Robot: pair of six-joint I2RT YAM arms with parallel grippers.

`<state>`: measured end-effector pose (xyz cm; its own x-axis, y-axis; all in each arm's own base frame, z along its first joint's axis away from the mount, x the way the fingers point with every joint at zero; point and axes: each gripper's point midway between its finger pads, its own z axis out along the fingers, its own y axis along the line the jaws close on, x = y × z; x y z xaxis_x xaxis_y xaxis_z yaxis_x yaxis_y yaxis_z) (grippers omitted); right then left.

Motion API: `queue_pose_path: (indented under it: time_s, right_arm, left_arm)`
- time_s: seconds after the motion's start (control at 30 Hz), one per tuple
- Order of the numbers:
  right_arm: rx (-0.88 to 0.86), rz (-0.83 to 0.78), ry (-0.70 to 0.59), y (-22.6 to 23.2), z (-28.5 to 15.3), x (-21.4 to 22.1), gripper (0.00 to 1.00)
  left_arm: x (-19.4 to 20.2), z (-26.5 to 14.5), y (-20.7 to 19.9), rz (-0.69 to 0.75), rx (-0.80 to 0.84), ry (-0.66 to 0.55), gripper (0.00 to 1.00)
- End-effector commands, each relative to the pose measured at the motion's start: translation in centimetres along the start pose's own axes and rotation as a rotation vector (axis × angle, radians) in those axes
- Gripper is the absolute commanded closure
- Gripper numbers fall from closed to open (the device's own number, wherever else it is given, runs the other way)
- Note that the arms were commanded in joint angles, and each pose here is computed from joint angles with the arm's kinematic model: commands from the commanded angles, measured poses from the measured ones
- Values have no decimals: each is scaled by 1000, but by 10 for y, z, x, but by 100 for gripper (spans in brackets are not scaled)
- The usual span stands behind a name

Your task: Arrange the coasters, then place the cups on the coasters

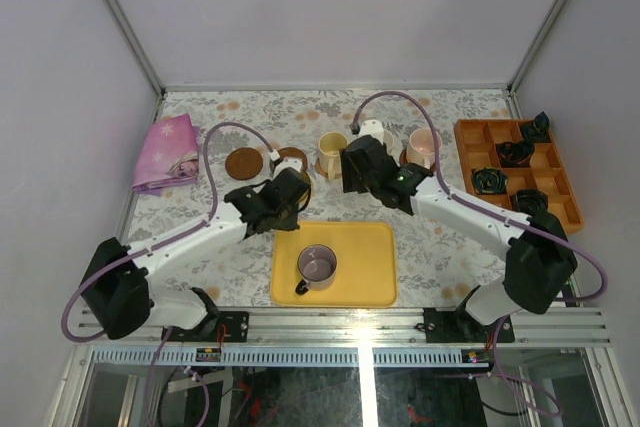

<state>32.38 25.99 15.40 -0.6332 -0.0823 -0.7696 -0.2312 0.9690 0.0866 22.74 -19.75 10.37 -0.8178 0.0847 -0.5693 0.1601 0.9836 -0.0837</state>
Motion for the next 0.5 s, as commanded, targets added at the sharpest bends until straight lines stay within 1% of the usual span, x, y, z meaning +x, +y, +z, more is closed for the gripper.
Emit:
queue_pose_path:
  time_s: [0.0, 0.2, 0.47]
  right_arm:
    - [81, 41, -121, -22, -24, -23, 38]
    - [155, 70, -167, -46, -41, -22, 39]
    - [289, 79, -185, -77, -61, -22, 40]
  left_arm:
    - [-57, 7, 10, -55, -16, -114, 100]
    - [-97, 30, 36, -110, -64, -92, 100]
    - [-127, 79, 47, -115, -45, 27, 100]
